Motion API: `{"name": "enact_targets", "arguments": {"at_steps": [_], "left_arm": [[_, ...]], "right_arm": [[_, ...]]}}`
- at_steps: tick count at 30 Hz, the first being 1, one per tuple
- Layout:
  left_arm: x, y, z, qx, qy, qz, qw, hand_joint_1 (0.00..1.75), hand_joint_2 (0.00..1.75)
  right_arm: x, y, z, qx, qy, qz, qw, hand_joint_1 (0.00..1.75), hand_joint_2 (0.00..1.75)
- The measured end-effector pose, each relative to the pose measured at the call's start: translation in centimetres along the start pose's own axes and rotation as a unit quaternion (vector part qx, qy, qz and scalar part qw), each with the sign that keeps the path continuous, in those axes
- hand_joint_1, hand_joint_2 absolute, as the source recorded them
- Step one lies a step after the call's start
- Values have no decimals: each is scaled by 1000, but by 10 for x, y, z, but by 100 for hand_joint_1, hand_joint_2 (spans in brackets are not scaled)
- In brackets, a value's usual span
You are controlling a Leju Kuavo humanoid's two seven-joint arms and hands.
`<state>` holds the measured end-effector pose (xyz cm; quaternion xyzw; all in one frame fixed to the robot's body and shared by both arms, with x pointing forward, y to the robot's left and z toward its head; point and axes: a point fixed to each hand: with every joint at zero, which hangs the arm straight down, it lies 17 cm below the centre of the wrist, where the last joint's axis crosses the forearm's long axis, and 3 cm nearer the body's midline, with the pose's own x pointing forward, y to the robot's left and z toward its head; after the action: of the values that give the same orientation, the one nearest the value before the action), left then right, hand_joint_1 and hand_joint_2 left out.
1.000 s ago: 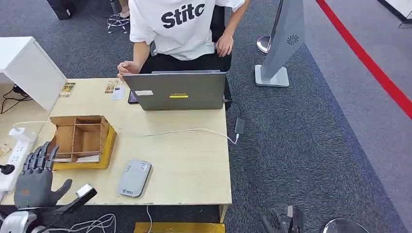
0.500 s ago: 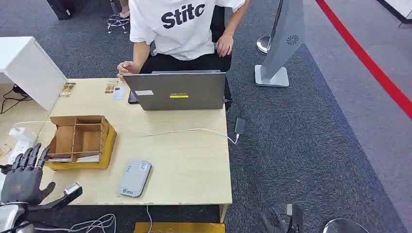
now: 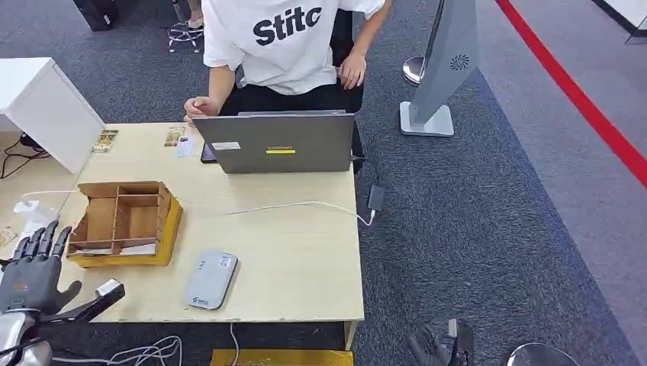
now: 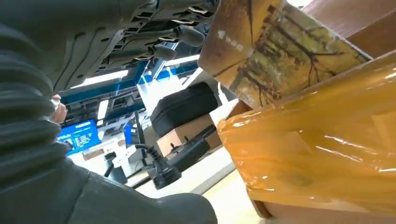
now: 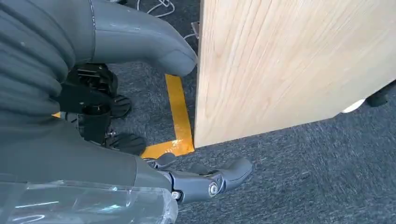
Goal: Pass the card to the sensor for recognition and then transmit it.
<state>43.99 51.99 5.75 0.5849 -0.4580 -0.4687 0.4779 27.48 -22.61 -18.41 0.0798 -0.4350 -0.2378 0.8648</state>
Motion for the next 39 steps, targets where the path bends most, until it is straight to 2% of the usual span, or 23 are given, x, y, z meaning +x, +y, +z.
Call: {"name": "enact_targets", "arguments": {"at_steps": [10, 37, 38, 39], "left_arm": [[6, 15, -20, 18, 1, 29, 999, 0, 175], [39, 19, -23, 16, -35, 39, 998, 0, 175], [39, 20, -23, 16, -35, 40, 998, 175, 175], [39, 20, -23, 17, -35, 40, 998, 175, 175]], "right_arm": [[1, 3, -1, 4, 1, 2, 1000, 0, 175], [2, 2, -2, 2, -2, -3, 1000, 0, 175], [3, 2, -2, 2, -2, -3, 1000, 0, 175], [3, 2, -2, 2, -2, -3, 1000, 0, 175]]}}
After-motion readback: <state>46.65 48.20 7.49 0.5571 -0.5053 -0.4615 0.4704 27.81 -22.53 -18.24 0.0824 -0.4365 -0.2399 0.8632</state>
